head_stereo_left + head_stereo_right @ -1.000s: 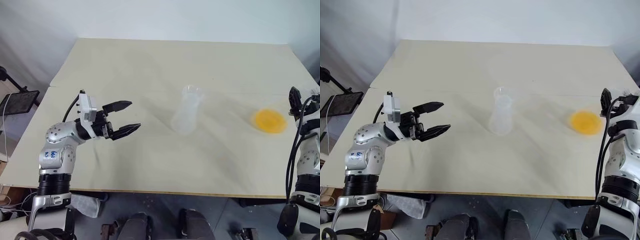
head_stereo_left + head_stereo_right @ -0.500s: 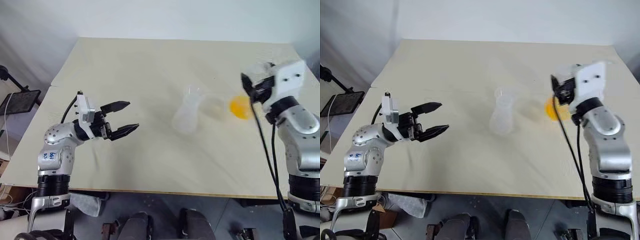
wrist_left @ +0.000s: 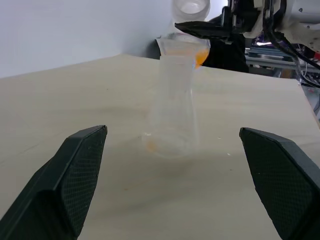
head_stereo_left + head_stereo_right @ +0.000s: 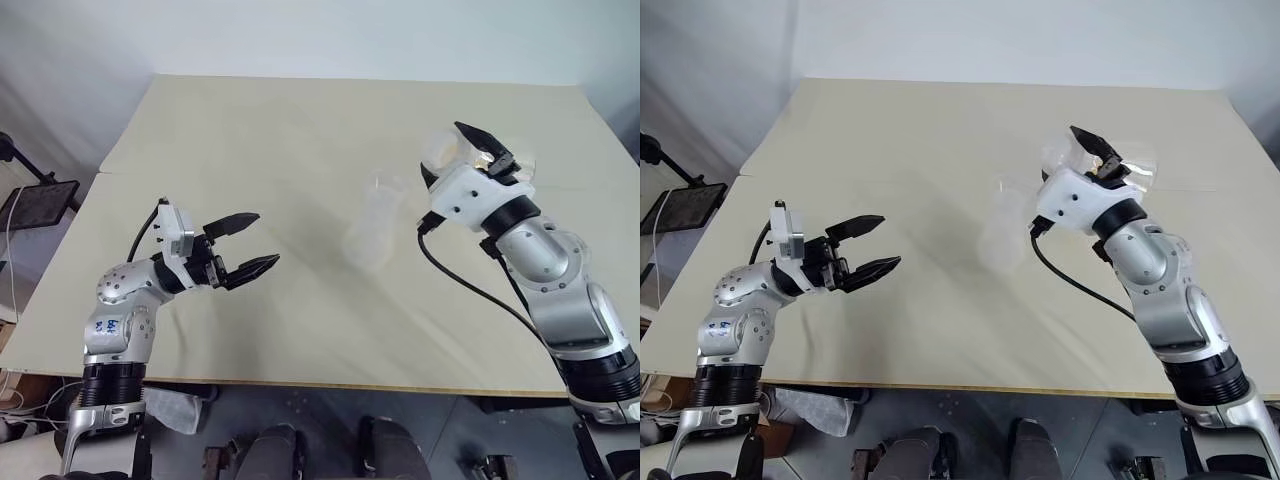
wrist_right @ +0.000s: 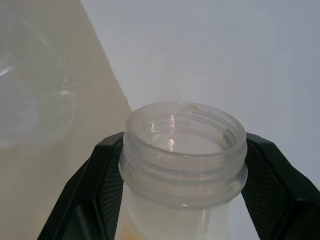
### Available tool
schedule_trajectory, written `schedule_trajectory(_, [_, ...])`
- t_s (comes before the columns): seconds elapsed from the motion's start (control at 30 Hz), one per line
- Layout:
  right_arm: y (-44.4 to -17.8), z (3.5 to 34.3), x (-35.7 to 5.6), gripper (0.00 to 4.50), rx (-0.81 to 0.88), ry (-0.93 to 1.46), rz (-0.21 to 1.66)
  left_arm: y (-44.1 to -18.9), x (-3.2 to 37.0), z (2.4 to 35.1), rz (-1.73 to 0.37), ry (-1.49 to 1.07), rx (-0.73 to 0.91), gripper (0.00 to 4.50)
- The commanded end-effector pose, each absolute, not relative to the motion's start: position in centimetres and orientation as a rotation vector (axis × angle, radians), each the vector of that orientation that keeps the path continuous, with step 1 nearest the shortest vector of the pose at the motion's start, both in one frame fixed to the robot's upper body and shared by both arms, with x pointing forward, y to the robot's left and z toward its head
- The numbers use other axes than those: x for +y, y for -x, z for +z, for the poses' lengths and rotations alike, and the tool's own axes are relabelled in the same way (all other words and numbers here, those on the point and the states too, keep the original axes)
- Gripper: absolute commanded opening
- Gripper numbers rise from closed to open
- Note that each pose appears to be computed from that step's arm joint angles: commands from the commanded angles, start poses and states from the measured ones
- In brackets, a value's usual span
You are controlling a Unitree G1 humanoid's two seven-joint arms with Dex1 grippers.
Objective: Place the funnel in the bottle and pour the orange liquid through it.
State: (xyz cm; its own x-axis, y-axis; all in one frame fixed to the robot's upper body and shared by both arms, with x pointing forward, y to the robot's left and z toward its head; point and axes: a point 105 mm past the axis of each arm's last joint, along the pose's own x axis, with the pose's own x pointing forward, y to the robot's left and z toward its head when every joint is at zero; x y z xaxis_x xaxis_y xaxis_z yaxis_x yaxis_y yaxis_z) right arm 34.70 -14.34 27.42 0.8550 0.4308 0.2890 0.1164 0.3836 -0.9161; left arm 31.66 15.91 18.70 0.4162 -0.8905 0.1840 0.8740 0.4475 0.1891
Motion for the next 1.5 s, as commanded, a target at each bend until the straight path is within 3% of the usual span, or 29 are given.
schedule_trajectory(0.03, [-34.3, 29.3, -13.5, 2.81, -0.64, 1.257, 0.161, -31.1, 15.6, 19.7, -1.119, -0.085, -0.328, 4.5])
schedule_trajectory(0.37, [-34.5, 29.0, -11.9, 2.81, -0.692, 1.419, 0.164, -31.1, 15.2, 19.7, -1.114, -0.076, -0.335, 4.5])
schedule_trajectory(1.5, [-34.4, 30.3, -13.0, 2.81, -0.774, 1.695, 0.102, -31.4, 14.8, 19.8, -1.11, -0.066, -0.357, 4.5])
